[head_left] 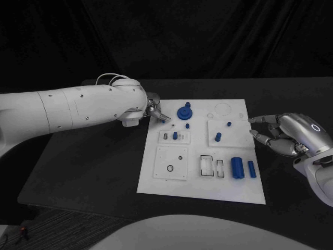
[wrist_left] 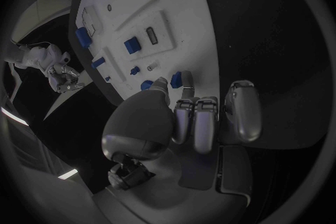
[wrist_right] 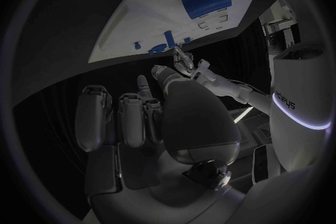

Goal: Assemble the parts on the task board

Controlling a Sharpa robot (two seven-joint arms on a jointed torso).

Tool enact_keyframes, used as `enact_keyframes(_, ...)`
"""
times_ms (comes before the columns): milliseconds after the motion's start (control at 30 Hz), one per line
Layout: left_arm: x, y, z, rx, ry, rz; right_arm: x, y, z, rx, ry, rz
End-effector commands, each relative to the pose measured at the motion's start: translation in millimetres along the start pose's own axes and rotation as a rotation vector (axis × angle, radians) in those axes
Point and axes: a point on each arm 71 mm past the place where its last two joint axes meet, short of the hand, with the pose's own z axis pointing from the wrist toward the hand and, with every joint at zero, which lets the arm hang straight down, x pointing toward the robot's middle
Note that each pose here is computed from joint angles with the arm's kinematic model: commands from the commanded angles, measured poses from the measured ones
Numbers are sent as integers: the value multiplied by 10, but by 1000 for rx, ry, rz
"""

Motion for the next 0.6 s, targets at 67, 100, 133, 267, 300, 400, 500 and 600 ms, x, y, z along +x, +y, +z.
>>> enact_keyframes(67,19,-32,7,22,11,-7,0,-5,-9,15,-4,1)
enact_keyframes(100,19,-33,8,22,10,-7,0,-5,-9,15,-4,1)
enact_keyframes(133,19,-35,10,23,9,-8,1,-5,-9,15,-3,1)
enact_keyframes(267,16,-39,13,25,1,-13,1,-7,-11,16,-2,0)
enact_keyframes(300,14,-39,13,26,-2,-14,1,-8,-12,16,-1,0)
enact_keyframes(400,9,-41,14,31,-10,-19,1,-12,-14,18,1,0)
enact_keyframes(500,4,-42,14,36,-16,-23,2,-14,-14,19,3,-1)
enact_keyframes(600,0,-43,12,42,-23,-27,5,-14,-12,20,6,-1)
